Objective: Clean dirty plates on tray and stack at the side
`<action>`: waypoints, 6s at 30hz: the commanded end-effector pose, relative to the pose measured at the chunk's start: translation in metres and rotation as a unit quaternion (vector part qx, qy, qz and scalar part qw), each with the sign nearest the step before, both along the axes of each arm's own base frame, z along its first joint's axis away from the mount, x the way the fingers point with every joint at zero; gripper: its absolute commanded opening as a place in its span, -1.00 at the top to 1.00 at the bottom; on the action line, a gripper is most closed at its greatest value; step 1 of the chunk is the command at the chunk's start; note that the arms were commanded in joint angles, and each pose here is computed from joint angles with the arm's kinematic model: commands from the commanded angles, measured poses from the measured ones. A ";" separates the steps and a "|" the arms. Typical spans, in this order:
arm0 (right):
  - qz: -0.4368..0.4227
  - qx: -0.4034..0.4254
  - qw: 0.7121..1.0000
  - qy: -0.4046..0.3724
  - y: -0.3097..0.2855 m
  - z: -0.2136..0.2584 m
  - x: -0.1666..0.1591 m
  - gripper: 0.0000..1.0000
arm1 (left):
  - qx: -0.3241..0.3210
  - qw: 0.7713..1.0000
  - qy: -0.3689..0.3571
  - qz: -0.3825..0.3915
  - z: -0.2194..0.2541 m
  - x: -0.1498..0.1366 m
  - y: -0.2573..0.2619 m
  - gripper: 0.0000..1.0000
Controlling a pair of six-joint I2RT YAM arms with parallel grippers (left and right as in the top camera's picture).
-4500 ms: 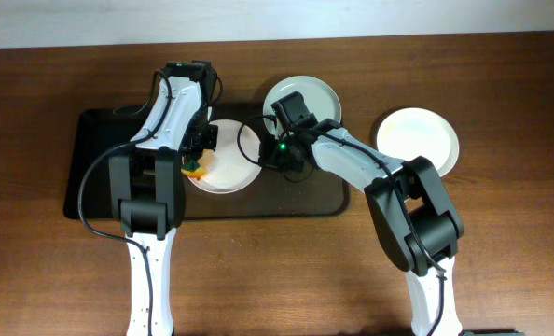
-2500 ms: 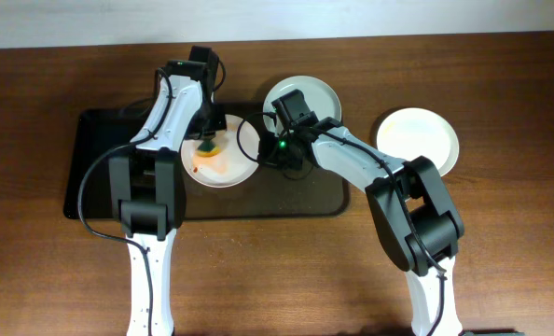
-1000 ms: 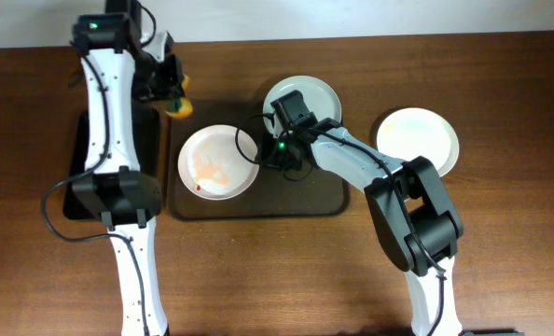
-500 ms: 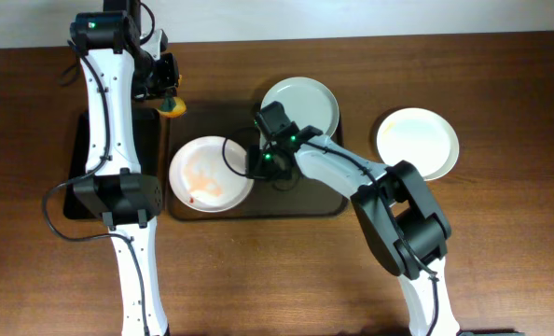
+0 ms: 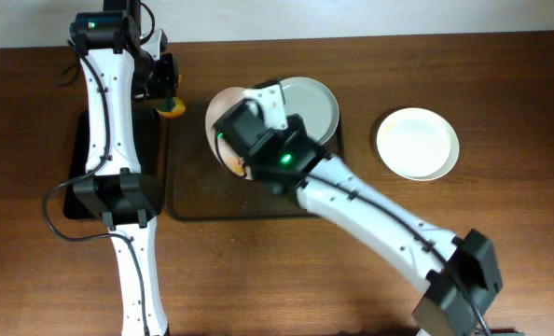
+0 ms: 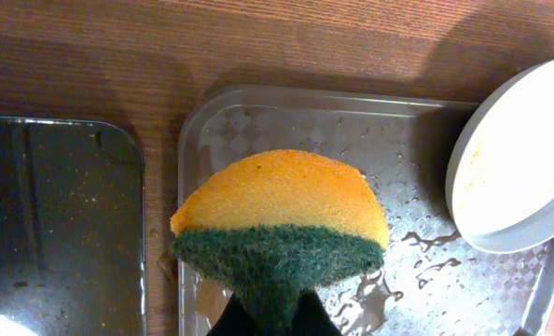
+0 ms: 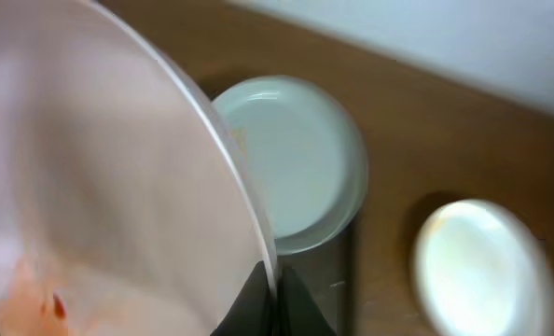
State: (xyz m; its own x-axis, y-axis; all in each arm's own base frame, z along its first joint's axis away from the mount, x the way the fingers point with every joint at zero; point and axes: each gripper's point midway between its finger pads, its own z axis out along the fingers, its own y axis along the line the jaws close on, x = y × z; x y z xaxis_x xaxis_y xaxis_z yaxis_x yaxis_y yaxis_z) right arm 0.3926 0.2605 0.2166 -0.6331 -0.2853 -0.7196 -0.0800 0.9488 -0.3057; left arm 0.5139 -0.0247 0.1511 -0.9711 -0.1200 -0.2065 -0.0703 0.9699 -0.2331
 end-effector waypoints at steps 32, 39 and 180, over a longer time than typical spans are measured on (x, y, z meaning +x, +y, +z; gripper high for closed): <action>0.005 0.200 0.933 0.301 0.055 -0.157 -0.023 -0.49 | -0.050 0.994 0.097 0.027 -0.045 -0.022 -0.003 0.99; 0.083 0.277 0.900 0.327 0.026 -0.168 0.027 -0.33 | -0.046 0.995 0.089 0.027 -0.045 -0.018 -0.001 0.99; -0.201 0.073 0.972 0.093 -0.148 0.018 -0.018 0.92 | 0.052 0.990 -0.102 0.087 -0.064 -0.059 -0.006 0.99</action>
State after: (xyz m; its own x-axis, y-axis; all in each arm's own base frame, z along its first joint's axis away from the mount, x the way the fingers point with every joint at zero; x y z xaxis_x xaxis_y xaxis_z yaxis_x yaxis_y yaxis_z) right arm 0.3714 0.1392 0.2510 -0.7049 -0.1253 -0.6981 0.2482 0.8785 -0.4082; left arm 0.4506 -0.0298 0.0749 -0.8891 -0.2340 -0.3934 -0.1955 0.9712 -0.1359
